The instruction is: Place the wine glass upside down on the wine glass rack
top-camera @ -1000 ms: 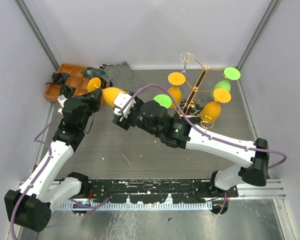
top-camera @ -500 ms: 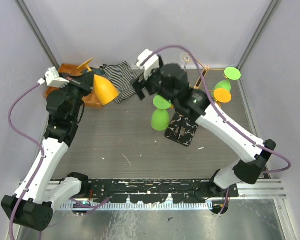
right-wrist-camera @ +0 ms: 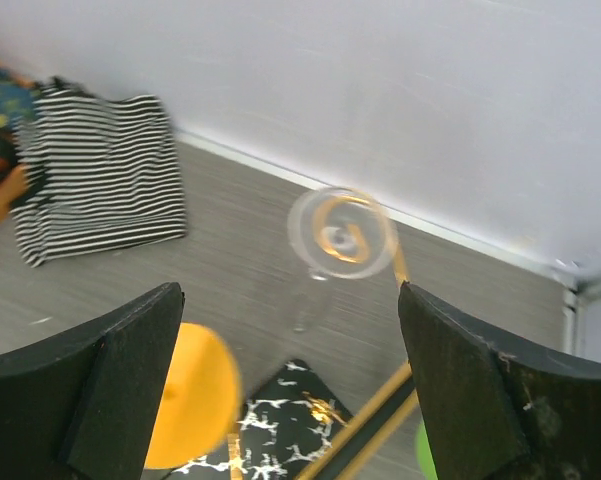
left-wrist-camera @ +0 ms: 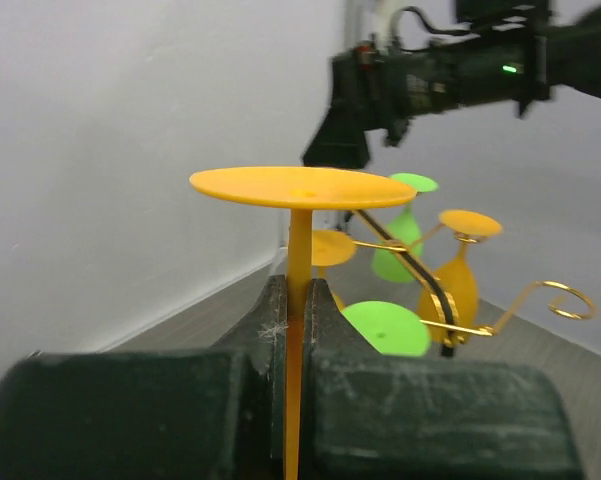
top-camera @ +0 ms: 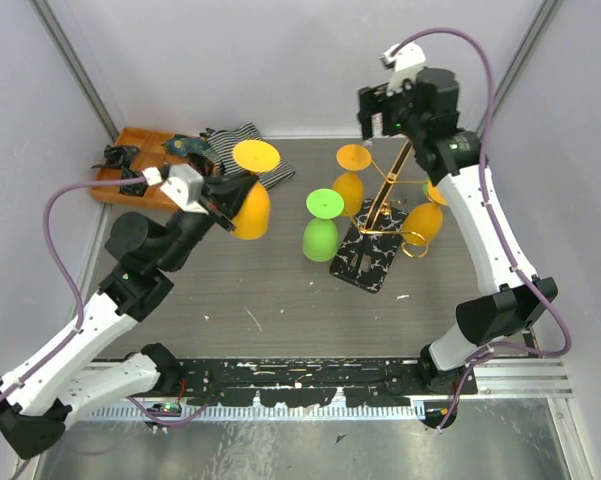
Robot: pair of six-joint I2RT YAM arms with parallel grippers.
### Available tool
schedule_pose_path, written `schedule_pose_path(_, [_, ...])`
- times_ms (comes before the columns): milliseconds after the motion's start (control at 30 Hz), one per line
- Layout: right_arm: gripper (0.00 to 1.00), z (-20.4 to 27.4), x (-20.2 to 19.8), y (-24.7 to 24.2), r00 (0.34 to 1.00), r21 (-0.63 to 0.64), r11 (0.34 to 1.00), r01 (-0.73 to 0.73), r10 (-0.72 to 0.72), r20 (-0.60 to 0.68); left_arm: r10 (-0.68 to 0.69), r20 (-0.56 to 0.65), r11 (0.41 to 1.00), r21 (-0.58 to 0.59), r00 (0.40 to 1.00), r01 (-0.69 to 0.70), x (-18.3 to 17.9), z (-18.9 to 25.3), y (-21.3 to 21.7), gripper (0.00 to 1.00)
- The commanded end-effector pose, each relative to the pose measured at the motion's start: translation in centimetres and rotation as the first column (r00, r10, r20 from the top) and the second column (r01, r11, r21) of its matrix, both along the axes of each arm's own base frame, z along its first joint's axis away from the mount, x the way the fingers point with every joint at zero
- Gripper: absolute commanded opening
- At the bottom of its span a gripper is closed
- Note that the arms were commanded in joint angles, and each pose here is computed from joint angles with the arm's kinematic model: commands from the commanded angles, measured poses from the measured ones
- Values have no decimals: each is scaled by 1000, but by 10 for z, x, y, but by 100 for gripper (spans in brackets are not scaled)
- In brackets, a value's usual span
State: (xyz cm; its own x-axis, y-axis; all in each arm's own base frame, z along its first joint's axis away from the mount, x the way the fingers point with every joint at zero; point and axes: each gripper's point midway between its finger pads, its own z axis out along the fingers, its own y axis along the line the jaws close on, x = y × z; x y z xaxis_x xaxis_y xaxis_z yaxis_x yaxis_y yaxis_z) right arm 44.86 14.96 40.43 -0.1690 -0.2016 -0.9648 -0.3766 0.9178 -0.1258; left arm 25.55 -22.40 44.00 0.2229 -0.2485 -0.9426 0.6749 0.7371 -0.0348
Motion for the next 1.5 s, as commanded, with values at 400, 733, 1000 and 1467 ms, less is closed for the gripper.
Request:
schedule_pose_path(400, [93, 41, 10, -149, 935, 122, 934, 335, -345, 82, -348, 205, 930, 199, 915, 310, -112, 12, -136, 0])
schedule_pose_path(733, [94, 91, 14, -179, 885, 171, 906, 388, -418, 206, -477, 147, 876, -4, 867, 483, -124, -13, -190, 0])
schedule_pose_path(1000, [95, 90, 13, -183, 879, 156, 903, 400, -426, 215, -481, 64, 871, -77, 875, 485, -128, -63, -211, 0])
schedule_pose_path(1467, [95, 93, 6, -184, 877, 135, 908, 397, -419, 234, -261, 42, 938, -225, 964, 264, -90, -104, -215, 0])
